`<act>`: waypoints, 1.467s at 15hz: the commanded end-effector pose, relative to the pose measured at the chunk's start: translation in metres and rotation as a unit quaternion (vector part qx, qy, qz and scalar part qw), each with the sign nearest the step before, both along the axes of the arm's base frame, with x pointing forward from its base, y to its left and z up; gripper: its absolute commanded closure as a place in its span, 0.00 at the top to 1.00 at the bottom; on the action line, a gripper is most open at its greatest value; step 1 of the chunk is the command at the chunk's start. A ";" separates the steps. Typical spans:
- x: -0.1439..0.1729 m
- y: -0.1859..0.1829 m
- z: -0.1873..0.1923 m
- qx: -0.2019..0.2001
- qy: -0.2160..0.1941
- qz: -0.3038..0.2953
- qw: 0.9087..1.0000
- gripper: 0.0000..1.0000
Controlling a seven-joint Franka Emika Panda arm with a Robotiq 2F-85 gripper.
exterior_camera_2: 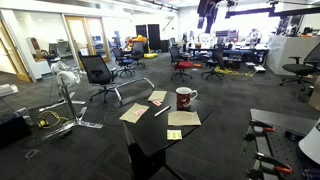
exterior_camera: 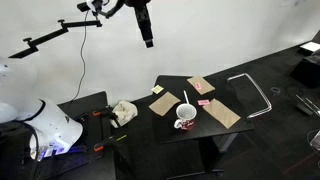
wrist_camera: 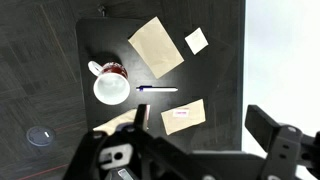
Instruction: Place the pen on the table into the mug
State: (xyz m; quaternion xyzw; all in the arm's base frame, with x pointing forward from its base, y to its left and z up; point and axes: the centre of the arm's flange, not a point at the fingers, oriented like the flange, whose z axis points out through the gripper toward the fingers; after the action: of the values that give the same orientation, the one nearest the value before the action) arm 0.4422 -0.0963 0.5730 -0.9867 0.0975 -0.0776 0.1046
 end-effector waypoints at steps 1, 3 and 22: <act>0.000 0.000 0.000 0.000 0.000 0.000 1.000 1.00; 0.000 0.000 0.000 0.000 0.000 0.000 1.000 1.00; 0.140 0.059 -0.120 0.002 0.068 -0.310 0.948 1.00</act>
State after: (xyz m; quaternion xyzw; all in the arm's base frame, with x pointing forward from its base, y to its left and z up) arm 0.5577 -0.0426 0.4691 -0.9365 0.3394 -0.0344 0.0816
